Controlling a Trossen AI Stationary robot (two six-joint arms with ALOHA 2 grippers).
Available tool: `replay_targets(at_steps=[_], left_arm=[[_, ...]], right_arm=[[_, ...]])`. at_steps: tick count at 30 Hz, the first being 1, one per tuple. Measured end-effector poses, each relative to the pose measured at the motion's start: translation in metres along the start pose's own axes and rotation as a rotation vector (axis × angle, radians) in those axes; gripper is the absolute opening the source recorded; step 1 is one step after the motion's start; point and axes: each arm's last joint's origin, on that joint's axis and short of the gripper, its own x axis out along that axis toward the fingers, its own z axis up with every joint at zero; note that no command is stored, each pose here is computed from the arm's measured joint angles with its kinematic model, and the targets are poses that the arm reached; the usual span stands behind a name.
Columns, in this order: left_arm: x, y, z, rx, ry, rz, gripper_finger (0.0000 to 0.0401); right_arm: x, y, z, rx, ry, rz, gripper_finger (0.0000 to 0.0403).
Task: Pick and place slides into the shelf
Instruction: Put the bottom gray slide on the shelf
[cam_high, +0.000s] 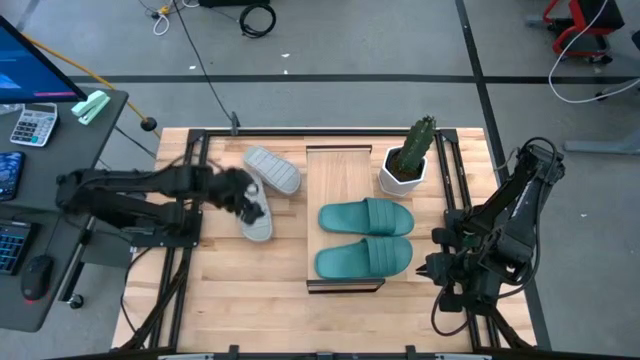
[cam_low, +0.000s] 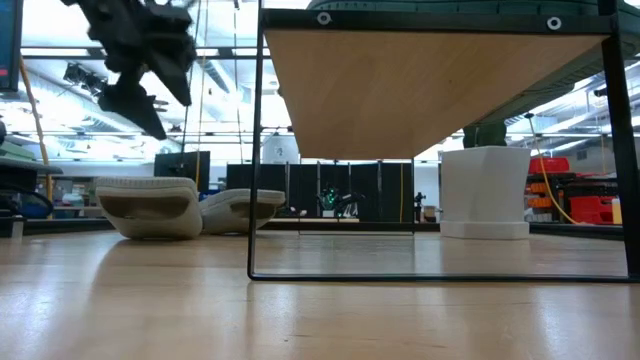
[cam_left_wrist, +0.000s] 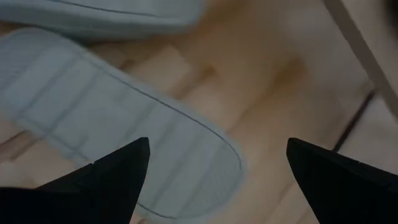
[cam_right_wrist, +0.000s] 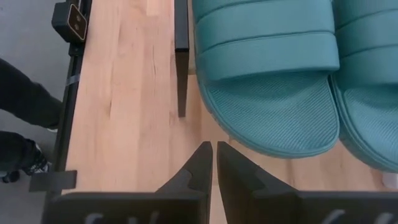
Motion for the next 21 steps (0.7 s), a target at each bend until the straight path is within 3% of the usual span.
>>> replay_targets(at_steps=[7, 12, 18, 21], left_arm=[[0.016, -0.039, -0.04, 0.182, 0.024, 0.081, 0.0382], [0.021, -0.07, -0.05, 0.291, 0.047, 0.216, 0.0354], [0.035, -0.112, -0.057, 0.464, 0.111, 0.29, 0.0322], [0.048, -0.12, -0.067, 0.536, 0.164, 0.392, 0.0319]], right_arm=[[0.001, -0.001, 0.001, -0.008, 0.002, -0.003, 0.003], [0.001, -0.001, 0.001, -0.009, 0.013, 0.005, 0.003], [0.001, 0.0, 0.0, -0.051, 0.02, 0.012, 0.003], [0.001, 0.0, 0.0, -0.064, 0.02, 0.012, 0.003]])
